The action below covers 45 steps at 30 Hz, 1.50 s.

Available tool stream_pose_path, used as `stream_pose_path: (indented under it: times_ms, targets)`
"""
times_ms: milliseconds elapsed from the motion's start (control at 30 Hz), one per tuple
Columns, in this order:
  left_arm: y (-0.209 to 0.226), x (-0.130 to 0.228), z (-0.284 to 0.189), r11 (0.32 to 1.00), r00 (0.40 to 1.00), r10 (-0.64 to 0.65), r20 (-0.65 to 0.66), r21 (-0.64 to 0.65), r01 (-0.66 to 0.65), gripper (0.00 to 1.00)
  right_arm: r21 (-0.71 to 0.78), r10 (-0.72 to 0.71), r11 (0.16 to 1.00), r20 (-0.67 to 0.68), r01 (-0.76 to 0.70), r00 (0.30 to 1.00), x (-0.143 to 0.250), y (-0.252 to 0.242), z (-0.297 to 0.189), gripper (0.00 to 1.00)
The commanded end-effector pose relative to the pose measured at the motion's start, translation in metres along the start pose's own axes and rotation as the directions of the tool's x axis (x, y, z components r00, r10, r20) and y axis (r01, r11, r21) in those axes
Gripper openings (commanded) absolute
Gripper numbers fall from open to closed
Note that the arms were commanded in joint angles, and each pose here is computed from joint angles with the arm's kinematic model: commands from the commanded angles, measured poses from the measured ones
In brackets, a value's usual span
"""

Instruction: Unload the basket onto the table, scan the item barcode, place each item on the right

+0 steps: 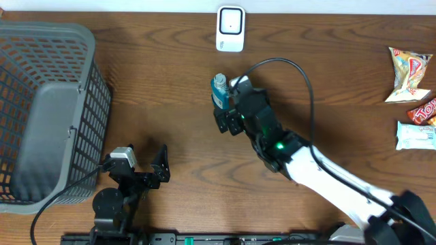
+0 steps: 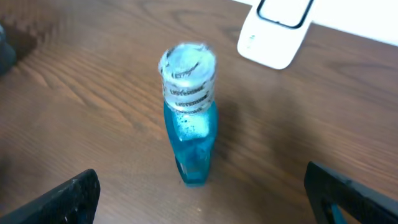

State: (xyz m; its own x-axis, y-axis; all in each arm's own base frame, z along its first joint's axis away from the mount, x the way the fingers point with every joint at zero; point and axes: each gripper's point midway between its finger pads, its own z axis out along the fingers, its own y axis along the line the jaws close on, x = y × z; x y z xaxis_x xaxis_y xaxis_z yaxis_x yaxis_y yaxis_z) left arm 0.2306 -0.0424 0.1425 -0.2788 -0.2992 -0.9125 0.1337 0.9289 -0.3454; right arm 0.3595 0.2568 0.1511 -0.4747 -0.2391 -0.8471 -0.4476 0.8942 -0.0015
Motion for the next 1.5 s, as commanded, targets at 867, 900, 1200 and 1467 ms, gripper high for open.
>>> stream_pose_path:
  times_ms: [867,900,1200,1467]
  targets:
    - [0.004,0.011,0.002,1.000,0.999,-0.001,-0.032,-0.010,0.000,0.98,-0.067,-0.102,0.993,-0.015,0.100,0.995,-0.017,0.003,0.094,0.84]
    - [0.004,0.011,0.002,1.000,0.999,-0.001,-0.032,-0.010,0.000,0.98,-0.067,-0.102,0.993,-0.015,0.100,0.995,-0.017,0.004,0.095,0.81]
    - [0.004,0.011,0.002,1.000,0.999,-0.001,-0.033,-0.010,0.001,0.98,-0.097,-0.095,0.991,0.003,0.095,0.995,-0.018,0.009,0.099,0.38]
    - [0.004,0.011,0.002,1.000,0.999,-0.001,-0.032,-0.010,0.000,0.98,-0.229,-0.027,0.973,-0.052,0.014,0.998,-0.017,0.022,0.092,0.11]
